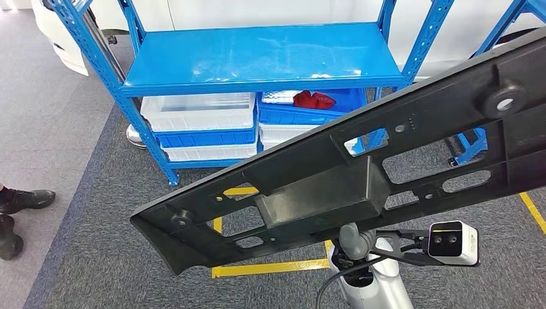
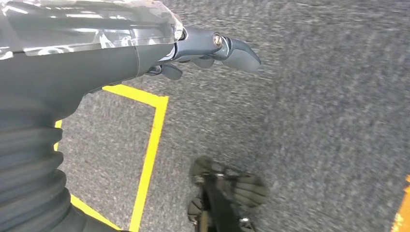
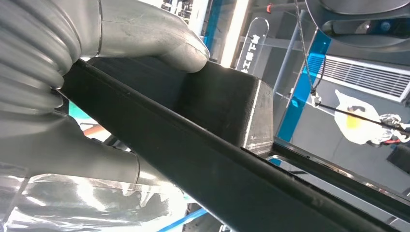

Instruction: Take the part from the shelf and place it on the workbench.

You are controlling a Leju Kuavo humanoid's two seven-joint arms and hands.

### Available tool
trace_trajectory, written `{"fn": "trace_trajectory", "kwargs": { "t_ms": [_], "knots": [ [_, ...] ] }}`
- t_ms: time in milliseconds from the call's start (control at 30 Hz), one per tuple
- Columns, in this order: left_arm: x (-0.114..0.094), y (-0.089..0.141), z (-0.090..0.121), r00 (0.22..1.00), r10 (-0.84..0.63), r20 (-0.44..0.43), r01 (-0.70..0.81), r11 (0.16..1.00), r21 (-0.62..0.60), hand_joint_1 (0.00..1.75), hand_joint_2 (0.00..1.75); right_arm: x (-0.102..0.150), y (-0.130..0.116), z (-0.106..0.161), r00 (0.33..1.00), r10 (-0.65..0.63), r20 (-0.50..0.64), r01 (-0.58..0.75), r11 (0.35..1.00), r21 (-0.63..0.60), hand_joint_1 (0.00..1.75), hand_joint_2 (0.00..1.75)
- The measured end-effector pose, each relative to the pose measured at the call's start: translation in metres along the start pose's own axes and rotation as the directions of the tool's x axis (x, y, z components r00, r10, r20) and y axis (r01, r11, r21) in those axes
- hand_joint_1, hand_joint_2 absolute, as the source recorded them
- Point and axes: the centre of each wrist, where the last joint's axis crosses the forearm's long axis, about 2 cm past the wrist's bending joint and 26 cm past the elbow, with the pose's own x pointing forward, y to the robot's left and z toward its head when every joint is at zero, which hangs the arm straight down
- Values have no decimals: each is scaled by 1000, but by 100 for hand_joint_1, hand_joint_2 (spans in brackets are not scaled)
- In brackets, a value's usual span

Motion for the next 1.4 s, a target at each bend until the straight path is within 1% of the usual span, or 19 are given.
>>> {"fn": "trace_trajectory", "kwargs": {
  "t_ms": [400,1000,1167,1267,1400],
  "knots": [
    [3,2,-1,1000,0,6,0,1000,4,0,175,0,0,0,1000,1,-1,-1,1000,0,175,175],
    [0,0,0,1000,-1,1,1,1000,1,0,175,0,0,1,1000,2,-5,-2,1000,-2,175,175],
    [-1,1,0,998,-51,27,49,997,53,0,175,5,3,1,996,80,-43,-79,996,28,175,175],
    [0,2,0,997,-63,32,60,995,77,0,175,12,6,2,995,91,-40,-89,995,47,175,175],
    [3,-1,0,997,-63,39,59,995,78,0,175,18,7,3,994,104,-35,-102,993,54,175,175]
  ]
}}
